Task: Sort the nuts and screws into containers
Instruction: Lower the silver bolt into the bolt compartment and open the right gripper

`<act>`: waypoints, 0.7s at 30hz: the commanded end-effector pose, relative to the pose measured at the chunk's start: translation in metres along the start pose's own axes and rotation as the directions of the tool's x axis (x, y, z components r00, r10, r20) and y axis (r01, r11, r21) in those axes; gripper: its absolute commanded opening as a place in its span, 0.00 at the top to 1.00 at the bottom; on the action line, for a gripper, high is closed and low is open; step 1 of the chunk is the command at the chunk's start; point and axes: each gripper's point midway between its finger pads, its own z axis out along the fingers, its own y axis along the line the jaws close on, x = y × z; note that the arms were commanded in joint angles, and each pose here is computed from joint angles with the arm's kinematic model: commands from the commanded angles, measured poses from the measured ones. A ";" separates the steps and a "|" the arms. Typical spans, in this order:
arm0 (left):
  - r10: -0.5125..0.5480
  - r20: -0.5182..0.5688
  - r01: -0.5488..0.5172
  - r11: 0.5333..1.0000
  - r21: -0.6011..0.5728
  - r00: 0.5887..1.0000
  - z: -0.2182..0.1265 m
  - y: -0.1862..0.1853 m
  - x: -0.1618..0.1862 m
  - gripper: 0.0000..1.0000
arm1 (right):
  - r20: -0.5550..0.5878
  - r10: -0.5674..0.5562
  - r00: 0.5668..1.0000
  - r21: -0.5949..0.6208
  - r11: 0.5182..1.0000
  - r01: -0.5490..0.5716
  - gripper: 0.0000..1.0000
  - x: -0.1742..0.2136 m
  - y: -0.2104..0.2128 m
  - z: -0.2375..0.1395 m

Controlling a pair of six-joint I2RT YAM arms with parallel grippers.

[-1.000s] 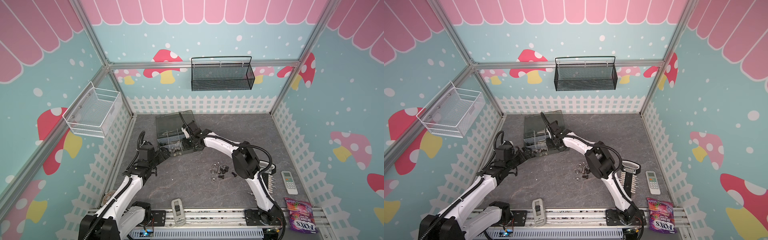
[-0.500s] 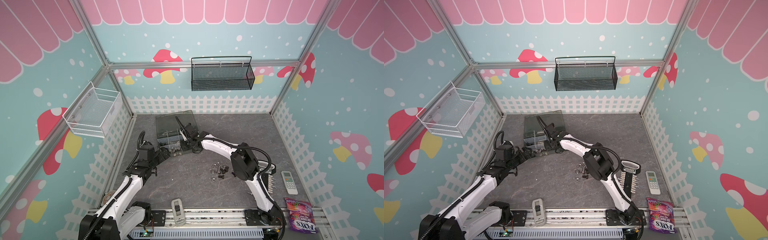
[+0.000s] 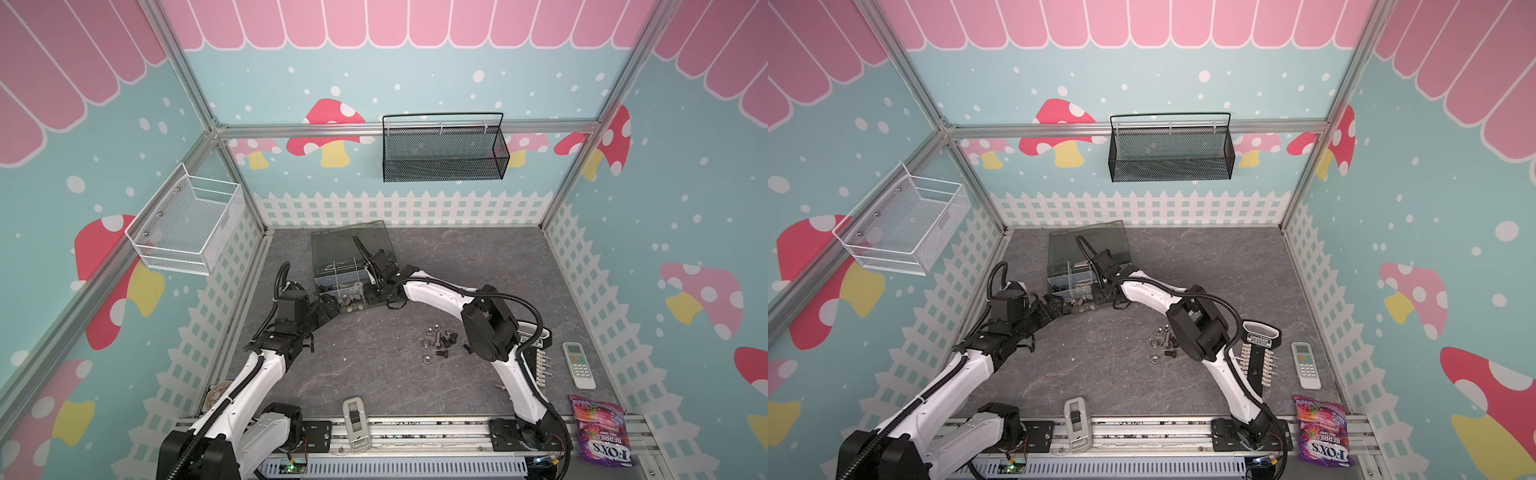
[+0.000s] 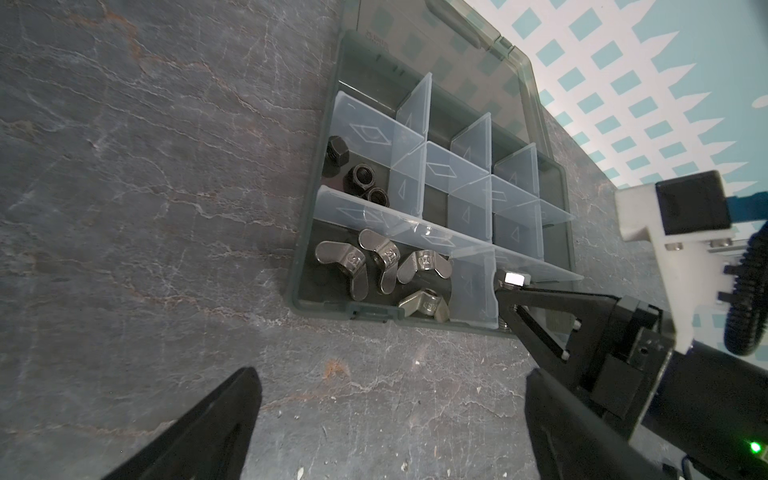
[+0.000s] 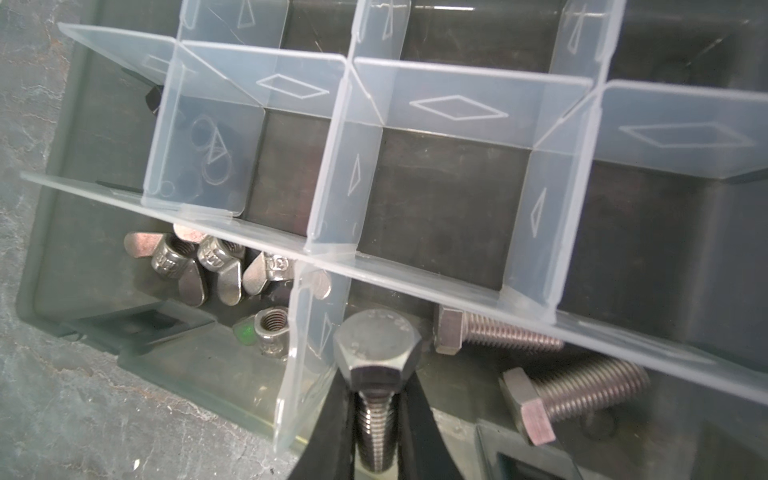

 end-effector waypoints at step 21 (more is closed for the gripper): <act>-0.006 0.034 0.006 1.000 0.007 0.999 -0.006 -0.002 -0.009 0.00 | 0.085 -0.033 0.996 0.007 0.999 0.032 0.62 -0.035 0.009 -0.045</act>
